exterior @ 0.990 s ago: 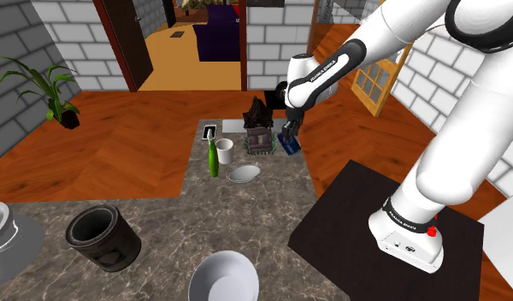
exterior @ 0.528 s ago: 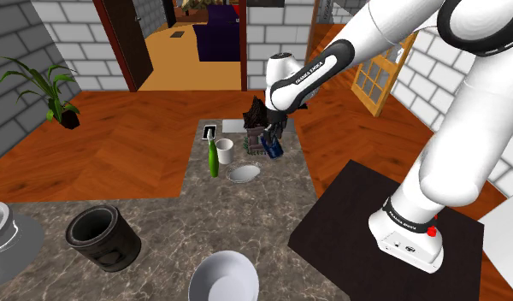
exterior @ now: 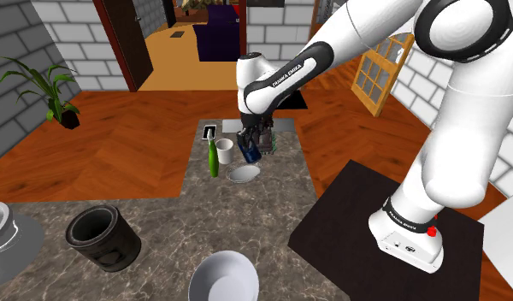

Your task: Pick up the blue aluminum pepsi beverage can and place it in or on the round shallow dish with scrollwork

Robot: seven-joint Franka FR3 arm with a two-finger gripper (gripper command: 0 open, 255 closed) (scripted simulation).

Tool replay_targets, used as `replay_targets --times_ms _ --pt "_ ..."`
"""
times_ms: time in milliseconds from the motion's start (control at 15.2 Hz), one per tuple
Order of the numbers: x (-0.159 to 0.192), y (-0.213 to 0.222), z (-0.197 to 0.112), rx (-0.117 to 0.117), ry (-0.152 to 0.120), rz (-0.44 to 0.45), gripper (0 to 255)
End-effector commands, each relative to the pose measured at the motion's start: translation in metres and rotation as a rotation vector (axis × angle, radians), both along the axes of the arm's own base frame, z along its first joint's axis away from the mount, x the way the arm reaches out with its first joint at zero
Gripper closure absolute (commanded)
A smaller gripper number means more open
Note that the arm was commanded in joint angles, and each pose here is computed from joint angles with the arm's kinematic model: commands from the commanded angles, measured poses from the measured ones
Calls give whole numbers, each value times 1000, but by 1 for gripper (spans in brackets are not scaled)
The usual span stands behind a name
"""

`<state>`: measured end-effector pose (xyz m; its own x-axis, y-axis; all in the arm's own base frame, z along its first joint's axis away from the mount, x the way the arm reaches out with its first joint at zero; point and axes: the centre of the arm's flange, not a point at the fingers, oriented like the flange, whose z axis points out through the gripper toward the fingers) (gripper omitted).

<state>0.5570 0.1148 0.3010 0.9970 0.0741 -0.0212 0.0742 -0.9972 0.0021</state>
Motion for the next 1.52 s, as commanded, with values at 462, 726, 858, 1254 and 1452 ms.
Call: replay_targets --times_ms 462,726,858,1254,1452 --pt "2 6 -46 0 0 -2 255" --pt "2 6 -67 0 0 -2 255" --pt "2 6 -78 0 0 -2 255" --pt "2 6 -93 0 0 -2 255" --pt "2 6 -93 0 0 -2 255"
